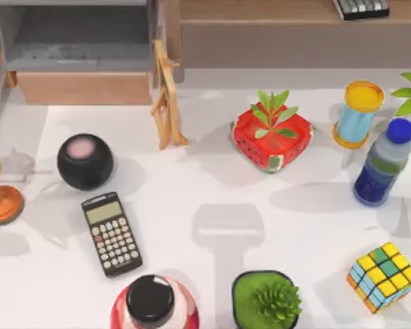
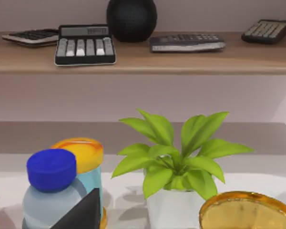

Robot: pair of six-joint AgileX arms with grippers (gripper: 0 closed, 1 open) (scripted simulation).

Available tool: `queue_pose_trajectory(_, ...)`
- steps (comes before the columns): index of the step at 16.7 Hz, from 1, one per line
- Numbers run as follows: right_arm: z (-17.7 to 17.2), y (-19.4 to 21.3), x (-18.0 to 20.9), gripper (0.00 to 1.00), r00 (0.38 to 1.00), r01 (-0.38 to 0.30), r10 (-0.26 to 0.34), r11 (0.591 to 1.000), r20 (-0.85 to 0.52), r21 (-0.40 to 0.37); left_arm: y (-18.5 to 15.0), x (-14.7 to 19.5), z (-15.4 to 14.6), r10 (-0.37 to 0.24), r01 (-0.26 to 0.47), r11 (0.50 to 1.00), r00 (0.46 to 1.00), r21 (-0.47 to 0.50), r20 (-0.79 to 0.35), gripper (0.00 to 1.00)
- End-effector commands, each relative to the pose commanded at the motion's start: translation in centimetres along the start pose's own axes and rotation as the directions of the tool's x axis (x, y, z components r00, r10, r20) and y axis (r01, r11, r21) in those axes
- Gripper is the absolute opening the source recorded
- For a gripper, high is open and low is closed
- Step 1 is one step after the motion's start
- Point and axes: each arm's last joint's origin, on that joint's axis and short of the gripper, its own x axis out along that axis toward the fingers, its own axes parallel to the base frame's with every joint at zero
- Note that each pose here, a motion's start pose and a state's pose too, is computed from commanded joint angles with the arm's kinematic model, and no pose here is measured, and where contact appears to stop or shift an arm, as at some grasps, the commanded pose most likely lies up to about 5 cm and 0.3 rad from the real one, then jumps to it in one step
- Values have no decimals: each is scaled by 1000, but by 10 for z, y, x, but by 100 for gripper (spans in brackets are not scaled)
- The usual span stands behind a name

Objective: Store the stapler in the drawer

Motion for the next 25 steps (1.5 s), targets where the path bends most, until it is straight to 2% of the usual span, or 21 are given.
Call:
queue_pose_trajectory(5,0,0,0,100,1000,0,0,1000,0,0,0,0,0,0,0,1000,1000,0,0,2)
queue_pose_trajectory(6,0,0,0,100,1000,0,0,1000,0,0,0,0,0,0,0,1000,1000,0,0,0)
queue_pose_trajectory(13,0,0,0,100,1000,0,0,1000,0,0,0,0,0,0,0,1000,1000,0,0,0)
queue_pose_trajectory(15,0,0,0,100,1000,0,0,1000,0,0,-5,0,0,-19,19,1000,1000,-19,-3,0)
queue_pose_trajectory(18,0,0,0,100,1000,0,0,1000,0,0,-7,19,0,-30,30,999,1000,-27,-3,0)
queue_pose_trajectory(20,0,0,0,100,1000,0,0,1000,0,0,-1,39,-4,-1,1,1000,1000,-6,-1,0)
queue_pose_trajectory(22,0,0,0,100,1000,0,0,1000,0,0,0,56,-3,-1,1,1000,1000,-5,0,0)
queue_pose_trajectory(25,0,0,0,100,1000,0,0,1000,0,0,-4,63,0,-16,16,1000,1000,-16,-2,0)
